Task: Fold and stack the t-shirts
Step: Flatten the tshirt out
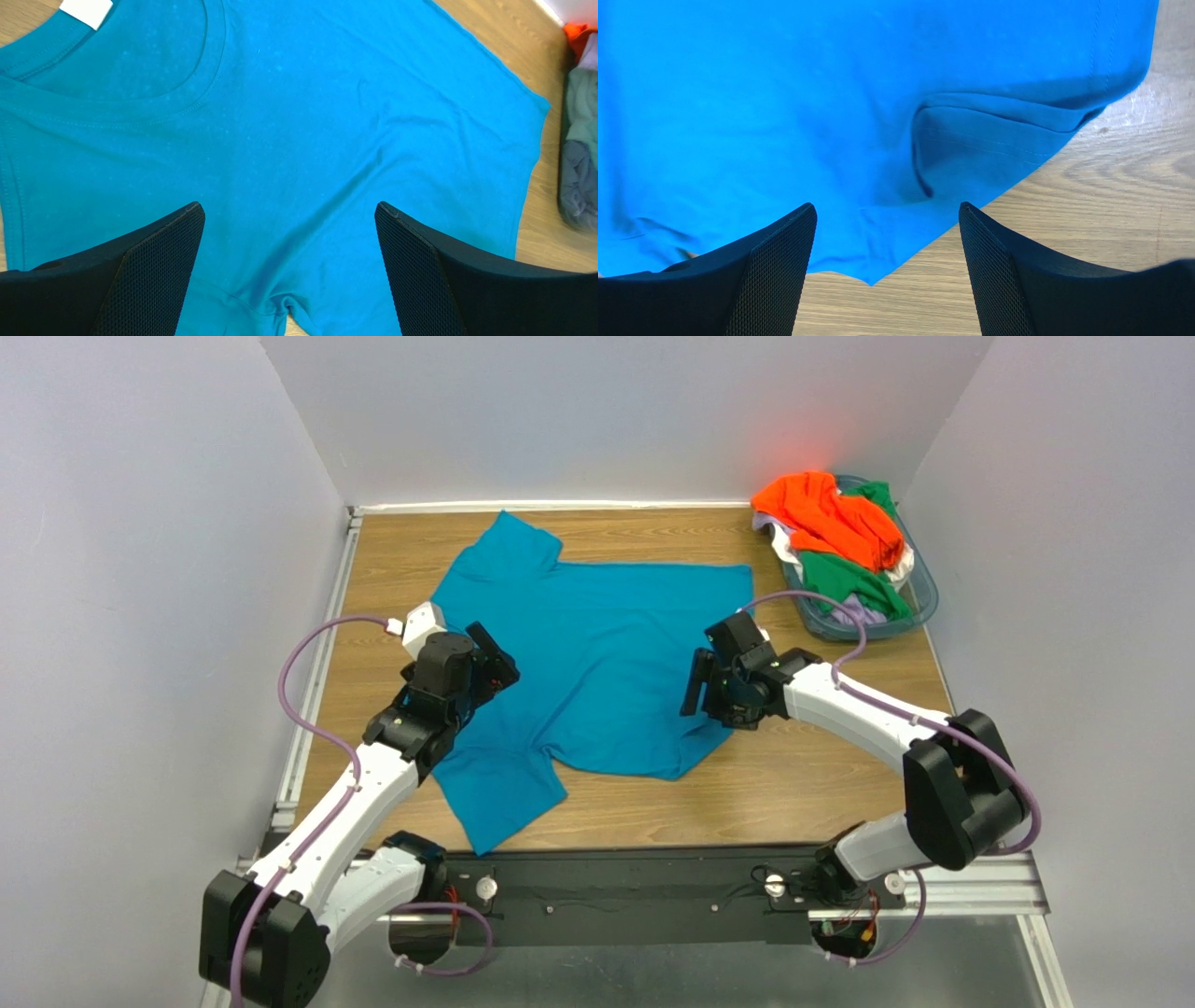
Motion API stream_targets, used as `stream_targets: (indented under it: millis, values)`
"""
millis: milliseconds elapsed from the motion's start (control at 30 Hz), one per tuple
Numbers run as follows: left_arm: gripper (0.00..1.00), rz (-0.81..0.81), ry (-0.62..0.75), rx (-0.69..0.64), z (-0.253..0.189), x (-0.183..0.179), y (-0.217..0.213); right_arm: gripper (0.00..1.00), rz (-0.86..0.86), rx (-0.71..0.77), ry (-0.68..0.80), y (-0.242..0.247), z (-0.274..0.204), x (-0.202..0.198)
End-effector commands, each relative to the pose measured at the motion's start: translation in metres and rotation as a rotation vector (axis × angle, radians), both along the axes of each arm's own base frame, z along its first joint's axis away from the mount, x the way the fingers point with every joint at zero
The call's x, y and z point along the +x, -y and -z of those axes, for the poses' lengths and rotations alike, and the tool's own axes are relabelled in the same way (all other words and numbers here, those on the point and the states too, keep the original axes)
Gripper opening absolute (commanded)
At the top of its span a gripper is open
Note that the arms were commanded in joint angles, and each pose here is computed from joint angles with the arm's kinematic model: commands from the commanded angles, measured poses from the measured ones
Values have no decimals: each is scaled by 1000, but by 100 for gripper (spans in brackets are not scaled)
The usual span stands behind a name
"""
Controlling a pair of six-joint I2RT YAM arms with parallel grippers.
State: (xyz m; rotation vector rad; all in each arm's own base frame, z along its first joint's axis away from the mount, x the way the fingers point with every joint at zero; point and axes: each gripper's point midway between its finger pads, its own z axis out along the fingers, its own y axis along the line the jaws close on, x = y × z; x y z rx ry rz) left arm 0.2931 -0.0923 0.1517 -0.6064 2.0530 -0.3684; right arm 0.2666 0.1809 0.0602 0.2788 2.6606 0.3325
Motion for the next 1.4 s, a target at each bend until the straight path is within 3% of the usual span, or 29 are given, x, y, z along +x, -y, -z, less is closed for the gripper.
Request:
stream_targets:
  millis: [0, 67, 167, 200, 333, 600, 967, 1167, 1200, 1267, 1333, 1367]
  values:
    - [98, 25, -18, -4, 10, 4, 5, 81, 23, -42, -34, 6, 14, -4]
    - [98, 36, -31, -6, 14, 4, 7, 77, 24, -65, -40, 6, 19, 1]
    - [98, 38, -45, -5, 18, 3, 8, 52, 34, -87, -39, 6, 23, 8]
    - [98, 38, -50, -3, 19, 3, 7, 38, 43, -97, -43, 8, 25, 9]
    - [98, 32, -63, 5, 25, 0, 4, 19, 53, -89, -38, 9, 23, 7]
    - [98, 32, -58, -4, 27, 2, 5, 10, 105, -44, -90, 31, 21, -45]
    - [98, 83, -83, -39, 38, 7, 18, 11, 219, -77, -252, 74, 44, -128]
    - [98, 78, -95, -29, 42, 8, 17, 18, 283, -108, -259, 90, 47, -143]
    - [98, 80, -95, -25, 42, 9, 17, 25, 284, -108, -254, 90, 46, -142]
    - [98, 84, -96, -20, 41, 10, 17, 28, 290, -121, -230, 92, 40, -135]
    - [98, 81, -97, -15, 40, 11, 16, 51, 278, -138, -205, 93, 33, -129]
    - [98, 88, -89, -7, 37, 13, 17, 75, 272, -149, -166, 92, 21, -117]
